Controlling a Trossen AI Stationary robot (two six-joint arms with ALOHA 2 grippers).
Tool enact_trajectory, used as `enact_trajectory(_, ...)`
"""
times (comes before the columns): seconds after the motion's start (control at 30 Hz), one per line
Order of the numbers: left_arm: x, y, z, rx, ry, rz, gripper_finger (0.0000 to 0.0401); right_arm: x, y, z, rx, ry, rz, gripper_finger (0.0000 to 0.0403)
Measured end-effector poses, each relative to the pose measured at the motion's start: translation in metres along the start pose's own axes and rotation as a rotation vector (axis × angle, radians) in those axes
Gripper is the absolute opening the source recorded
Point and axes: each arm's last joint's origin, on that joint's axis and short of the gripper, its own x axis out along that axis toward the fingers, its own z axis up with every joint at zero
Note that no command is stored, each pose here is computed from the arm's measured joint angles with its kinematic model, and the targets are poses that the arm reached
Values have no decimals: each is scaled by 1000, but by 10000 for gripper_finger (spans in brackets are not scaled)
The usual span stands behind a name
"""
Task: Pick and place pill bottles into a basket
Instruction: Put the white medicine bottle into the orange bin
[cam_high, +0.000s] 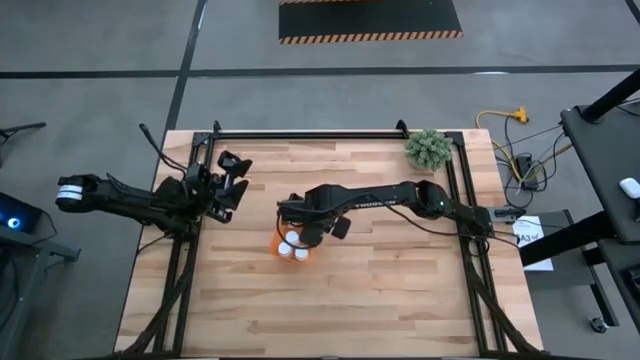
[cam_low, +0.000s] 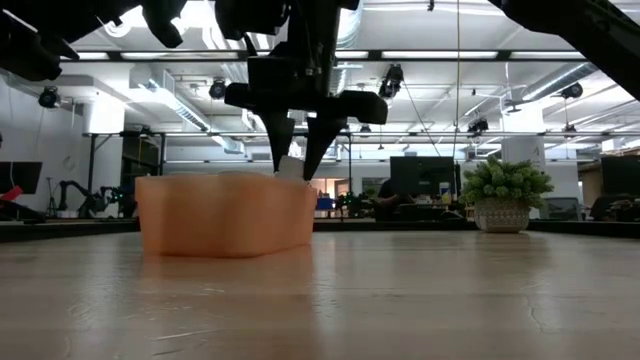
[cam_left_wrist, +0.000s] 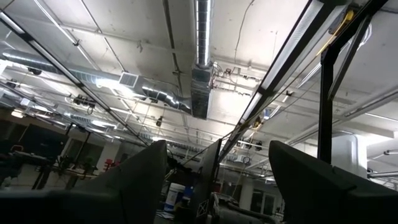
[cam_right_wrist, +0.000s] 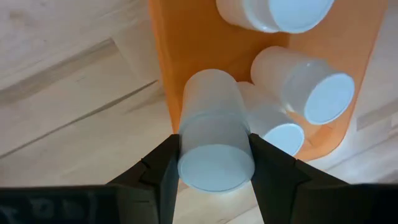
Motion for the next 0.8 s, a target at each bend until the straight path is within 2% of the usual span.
enact_trajectory(0.17,0,0,0,0,0,6,265,0,0,0,-61,0,-4,147)
enact_trajectory(0.33,0,0,0,0,0,6,265,2,-1,1,-199,0,-12,147)
enact_trajectory(0.67,0,0,0,1,0,6,265,13,0,3,-332,9,-32,151)
enact_trajectory(0.8,0,0,0,3,0,6,265,17,0,3,-335,22,-39,166)
